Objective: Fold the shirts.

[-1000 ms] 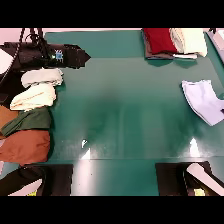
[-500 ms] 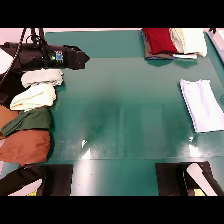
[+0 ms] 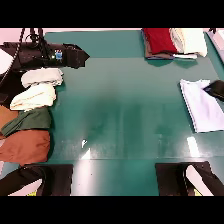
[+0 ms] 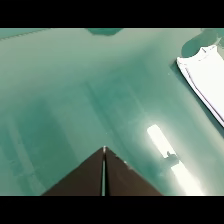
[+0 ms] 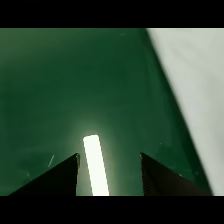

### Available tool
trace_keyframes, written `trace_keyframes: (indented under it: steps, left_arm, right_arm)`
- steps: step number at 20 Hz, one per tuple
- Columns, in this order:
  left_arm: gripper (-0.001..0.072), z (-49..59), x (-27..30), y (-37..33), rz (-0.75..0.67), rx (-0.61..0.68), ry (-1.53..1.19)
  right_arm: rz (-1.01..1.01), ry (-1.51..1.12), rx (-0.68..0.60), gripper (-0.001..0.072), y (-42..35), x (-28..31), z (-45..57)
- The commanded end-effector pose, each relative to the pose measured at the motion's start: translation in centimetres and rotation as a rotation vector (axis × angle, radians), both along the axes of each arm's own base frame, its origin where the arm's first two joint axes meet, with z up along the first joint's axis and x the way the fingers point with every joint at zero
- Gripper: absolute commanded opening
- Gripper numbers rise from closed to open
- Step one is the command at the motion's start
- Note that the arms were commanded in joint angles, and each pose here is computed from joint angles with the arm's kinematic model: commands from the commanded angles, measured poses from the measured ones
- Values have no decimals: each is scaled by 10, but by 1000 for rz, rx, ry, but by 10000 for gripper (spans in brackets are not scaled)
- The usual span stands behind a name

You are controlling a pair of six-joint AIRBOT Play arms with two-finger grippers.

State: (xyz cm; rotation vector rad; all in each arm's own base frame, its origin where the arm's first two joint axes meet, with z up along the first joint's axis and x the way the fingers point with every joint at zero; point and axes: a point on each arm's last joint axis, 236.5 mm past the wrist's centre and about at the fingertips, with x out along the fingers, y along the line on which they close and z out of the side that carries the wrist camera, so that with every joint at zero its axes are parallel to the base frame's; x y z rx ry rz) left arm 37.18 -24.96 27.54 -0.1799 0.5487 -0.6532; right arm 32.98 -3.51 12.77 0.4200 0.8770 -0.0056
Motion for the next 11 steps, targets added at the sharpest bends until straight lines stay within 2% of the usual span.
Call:
trace_keyframes:
  steps: [1, 2, 3, 11]
  left_arm:
    - [26, 2, 0, 0, 1, -6, -2]
    - [26, 2, 0, 0, 1, -6, -2]
    - [26, 2, 0, 0, 1, -6, -2]
    - [26, 2, 0, 0, 1, -6, -2]
  right_arm:
    - [241, -62, 4, 283, 86, 9, 11]
    - [295, -73, -1, 92, 103, 8, 12]
    - [344, -78, -8, 12, 117, 5, 13]
    - [409, -76, -4, 13, 138, -2, 13]
